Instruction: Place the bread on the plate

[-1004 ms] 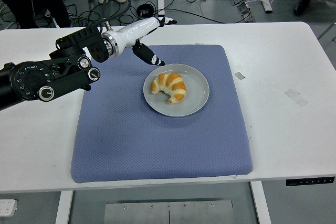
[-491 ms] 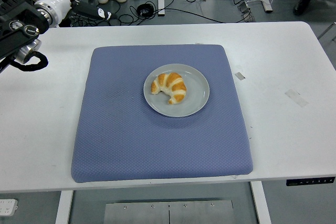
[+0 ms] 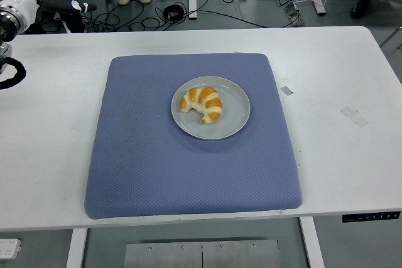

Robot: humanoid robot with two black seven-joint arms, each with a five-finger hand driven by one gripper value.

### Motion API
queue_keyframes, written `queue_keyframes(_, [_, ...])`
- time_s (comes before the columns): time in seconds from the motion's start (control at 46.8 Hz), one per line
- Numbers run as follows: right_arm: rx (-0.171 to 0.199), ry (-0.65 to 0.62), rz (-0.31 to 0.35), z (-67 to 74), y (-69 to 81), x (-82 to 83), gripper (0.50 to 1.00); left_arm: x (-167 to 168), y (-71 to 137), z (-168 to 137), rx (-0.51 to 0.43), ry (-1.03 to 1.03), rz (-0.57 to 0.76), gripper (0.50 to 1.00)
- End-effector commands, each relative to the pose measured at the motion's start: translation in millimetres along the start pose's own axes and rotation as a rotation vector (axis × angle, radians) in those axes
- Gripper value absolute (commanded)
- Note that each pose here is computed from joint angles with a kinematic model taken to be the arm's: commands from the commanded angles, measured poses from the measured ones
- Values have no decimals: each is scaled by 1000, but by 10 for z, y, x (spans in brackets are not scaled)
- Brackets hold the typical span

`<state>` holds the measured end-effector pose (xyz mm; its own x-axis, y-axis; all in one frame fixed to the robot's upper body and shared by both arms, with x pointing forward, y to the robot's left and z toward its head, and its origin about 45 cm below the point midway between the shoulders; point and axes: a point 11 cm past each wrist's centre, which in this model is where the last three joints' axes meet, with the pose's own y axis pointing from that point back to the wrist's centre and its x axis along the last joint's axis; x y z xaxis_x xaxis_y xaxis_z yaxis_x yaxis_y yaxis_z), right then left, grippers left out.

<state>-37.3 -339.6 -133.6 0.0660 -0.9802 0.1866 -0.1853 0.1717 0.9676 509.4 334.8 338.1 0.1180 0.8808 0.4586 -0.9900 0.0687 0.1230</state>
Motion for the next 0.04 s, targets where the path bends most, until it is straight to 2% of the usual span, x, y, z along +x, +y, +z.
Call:
queue_keyframes(0.0, [6,-6,-13,-30,-3,-43,1000,4,4,-15,3,1,1,961])
queue_keyframes(0.021, [7,-4,-12,-31,-3,-38,1000,4,4,-15,3,1,1,961])
